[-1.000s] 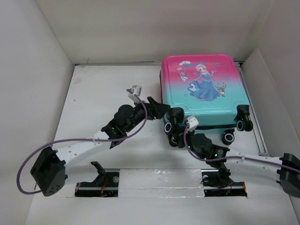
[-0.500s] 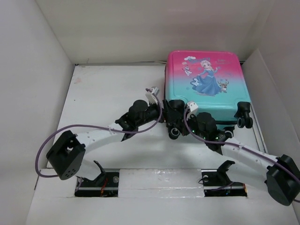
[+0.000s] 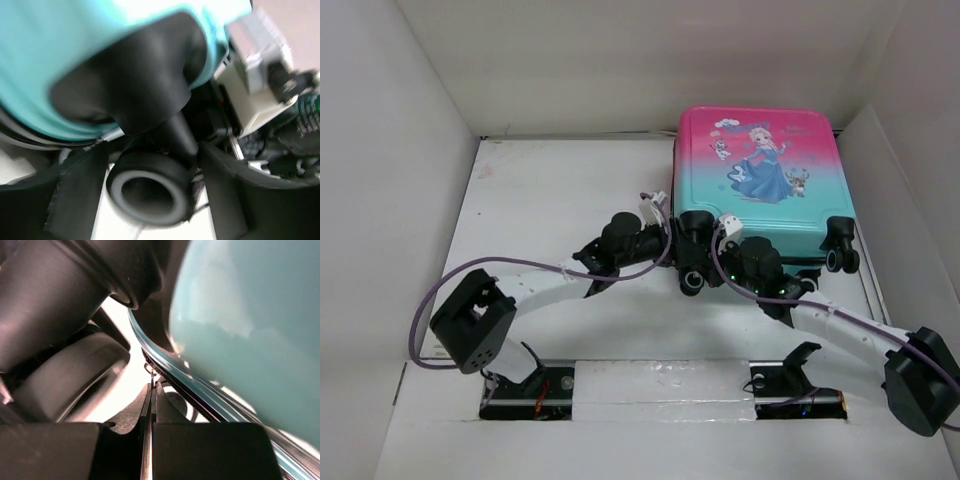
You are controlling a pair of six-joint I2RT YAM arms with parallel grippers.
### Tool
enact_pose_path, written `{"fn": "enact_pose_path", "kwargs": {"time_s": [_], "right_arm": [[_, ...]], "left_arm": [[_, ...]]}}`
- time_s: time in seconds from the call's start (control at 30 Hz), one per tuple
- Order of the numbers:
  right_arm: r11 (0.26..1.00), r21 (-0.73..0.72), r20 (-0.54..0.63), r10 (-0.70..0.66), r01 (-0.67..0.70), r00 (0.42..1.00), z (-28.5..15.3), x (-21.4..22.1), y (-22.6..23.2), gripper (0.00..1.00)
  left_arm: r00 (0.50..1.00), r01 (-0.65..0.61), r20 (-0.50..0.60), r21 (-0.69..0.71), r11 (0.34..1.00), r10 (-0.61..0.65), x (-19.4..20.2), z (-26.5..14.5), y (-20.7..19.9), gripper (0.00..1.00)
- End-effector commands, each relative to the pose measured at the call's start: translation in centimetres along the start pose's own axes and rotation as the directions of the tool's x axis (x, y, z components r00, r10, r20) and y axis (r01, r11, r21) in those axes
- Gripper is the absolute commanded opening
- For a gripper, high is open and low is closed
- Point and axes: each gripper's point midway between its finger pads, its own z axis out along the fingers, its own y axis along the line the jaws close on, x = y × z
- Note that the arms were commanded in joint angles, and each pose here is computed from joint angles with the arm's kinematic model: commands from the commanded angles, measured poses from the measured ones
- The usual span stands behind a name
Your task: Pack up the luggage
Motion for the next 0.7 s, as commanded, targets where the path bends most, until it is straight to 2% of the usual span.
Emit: {"fn": "enact_pose_path", "kwargs": {"time_s": [0.0, 0.07, 0.17, 0.2, 0.3, 0.37, 0.4, 0.47, 0.5, 0.57, 0.6, 0.63, 0.67], "right_arm": [[0.993, -0.072, 0.235, -0.073, 0.092, 0.969, 0.0, -8.2, 2.1, 0.00], [0.991, -0.089, 0.234, -0.081, 0.105, 0.969, 0.4, -8.8, 2.3, 0.00], [0.989, -0.087, 0.215, -0.099, 0.120, 0.972, 1.4, -9.0, 1.7, 0.00], [0.987, -0.096, 0.198, -0.110, 0.131, 0.974, 1.9, -8.6, 1.7, 0.00], [0.979, -0.118, 0.196, -0.142, 0.167, 0.970, 2.5, -9.6, 1.5, 0.00], [0.979, -0.118, 0.176, -0.145, 0.167, 0.974, 3.3, -9.6, 0.8, 0.00], [0.974, -0.128, 0.192, -0.159, 0.185, 0.968, 3.5, -10.6, 1.1, 0.00], [0.970, -0.148, 0.175, -0.165, 0.192, 0.971, 4.8, -10.8, 1.2, 0.00], [0.958, -0.181, 0.205, -0.182, 0.220, 0.962, 5.1, -12.6, 1.8, 0.00], [0.948, -0.221, 0.183, -0.188, 0.227, 0.965, 7.0, -12.6, 2.3, 0.00], [0.935, -0.259, 0.169, -0.203, 0.242, 0.965, 7.7, -12.5, 3.3, 0.00], [0.922, -0.277, 0.205, -0.220, 0.272, 0.954, 8.3, -14.7, 4.5, 0.00], [0.916, -0.293, 0.171, -0.233, 0.275, 0.957, 10.1, -13.7, 4.7, 0.00]], "left_arm": [[1.000, 0.028, 0.007, 0.092, 0.995, -0.028, -0.8, 1.2, -1.7, 0.56], [0.999, 0.034, 0.025, 0.101, 0.994, -0.037, -0.9, 1.9, -1.4, 0.42], [0.996, 0.040, 0.076, 0.152, 0.988, -0.052, -2.6, 2.2, -2.3, 0.04], [0.993, 0.037, 0.106, 0.170, 0.985, -0.056, -3.3, 2.2, -2.9, 0.00], [0.965, 0.020, 0.255, 0.181, 0.983, -0.067, -6.8, 0.0, -2.5, 0.00], [0.949, 0.026, 0.309, 0.125, 0.992, -0.064, -7.6, -1.5, -0.4, 0.00], [0.924, 0.020, 0.378, 0.107, 0.994, -0.059, -9.8, -3.4, 0.3, 0.00], [0.903, 0.033, 0.426, 0.063, 0.997, -0.057, -10.2, -5.9, 2.8, 0.00], [0.865, 0.023, 0.499, 0.044, 0.999, -0.042, -12.3, -8.5, 3.5, 0.00], [0.829, 0.036, 0.558, 0.012, 0.999, -0.036, -13.0, -11.5, 5.0, 0.00], [0.826, 0.069, 0.563, -0.030, 0.997, -0.041, -11.9, -12.6, 6.9, 0.00], [0.785, 0.054, 0.620, -0.039, 0.998, -0.018, -13.1, -15.2, 6.6, 0.00], [0.778, 0.067, 0.628, -0.057, 0.996, -0.017, -12.7, -16.1, 7.1, 0.00]]}}
